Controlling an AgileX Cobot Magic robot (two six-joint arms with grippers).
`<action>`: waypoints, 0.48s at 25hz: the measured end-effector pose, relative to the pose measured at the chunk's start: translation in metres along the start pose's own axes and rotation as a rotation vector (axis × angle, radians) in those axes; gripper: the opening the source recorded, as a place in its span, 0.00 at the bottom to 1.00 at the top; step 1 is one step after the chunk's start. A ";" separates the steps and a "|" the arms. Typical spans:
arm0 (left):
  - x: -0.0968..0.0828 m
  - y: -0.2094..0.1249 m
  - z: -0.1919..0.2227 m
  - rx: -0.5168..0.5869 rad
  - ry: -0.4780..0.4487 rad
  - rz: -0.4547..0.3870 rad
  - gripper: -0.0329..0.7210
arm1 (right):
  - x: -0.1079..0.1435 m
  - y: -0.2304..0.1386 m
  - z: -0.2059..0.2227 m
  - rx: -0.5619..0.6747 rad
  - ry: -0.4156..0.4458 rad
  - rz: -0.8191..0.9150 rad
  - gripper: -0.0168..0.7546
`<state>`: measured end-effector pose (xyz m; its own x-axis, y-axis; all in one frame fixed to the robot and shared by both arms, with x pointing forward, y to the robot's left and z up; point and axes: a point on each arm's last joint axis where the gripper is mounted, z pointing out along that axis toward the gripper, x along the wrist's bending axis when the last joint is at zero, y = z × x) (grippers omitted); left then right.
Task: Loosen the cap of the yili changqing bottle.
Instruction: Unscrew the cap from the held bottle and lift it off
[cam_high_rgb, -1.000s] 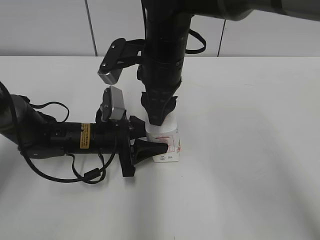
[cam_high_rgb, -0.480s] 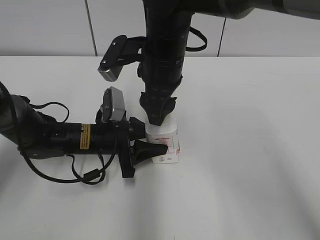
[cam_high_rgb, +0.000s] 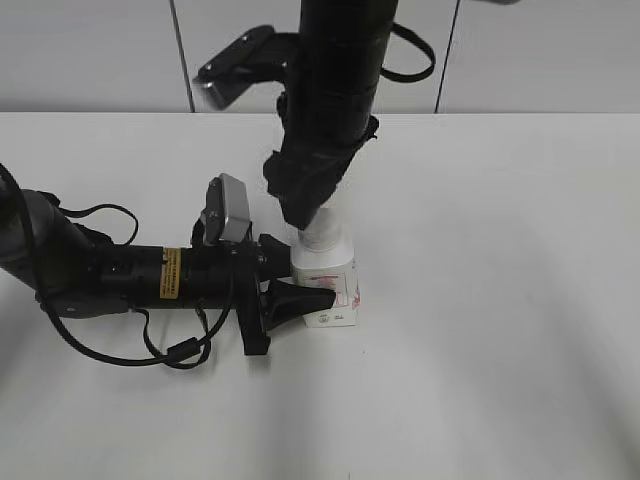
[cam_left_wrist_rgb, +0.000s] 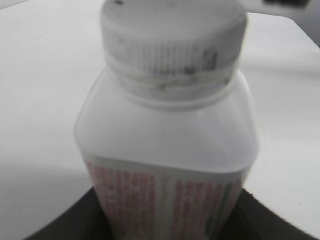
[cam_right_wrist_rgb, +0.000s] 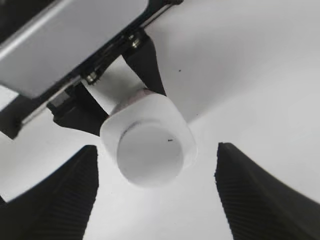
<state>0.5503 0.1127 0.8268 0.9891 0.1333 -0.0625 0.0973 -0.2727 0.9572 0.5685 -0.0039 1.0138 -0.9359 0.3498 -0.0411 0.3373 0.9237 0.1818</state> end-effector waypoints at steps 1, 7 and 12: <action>0.000 0.000 0.000 0.000 0.000 0.000 0.48 | 0.001 0.000 -0.007 -0.015 -0.002 0.051 0.77; 0.000 0.000 0.000 0.000 0.000 0.000 0.48 | 0.003 -0.001 -0.027 -0.063 -0.002 0.568 0.77; 0.000 0.000 0.000 0.000 0.000 0.000 0.48 | 0.004 -0.001 -0.026 -0.058 0.017 0.828 0.77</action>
<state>0.5503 0.1127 0.8268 0.9891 0.1333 -0.0625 0.0973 -0.2727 0.9572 0.5614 -0.0076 1.0387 -0.3889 0.9101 0.1429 0.9123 0.3588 0.1975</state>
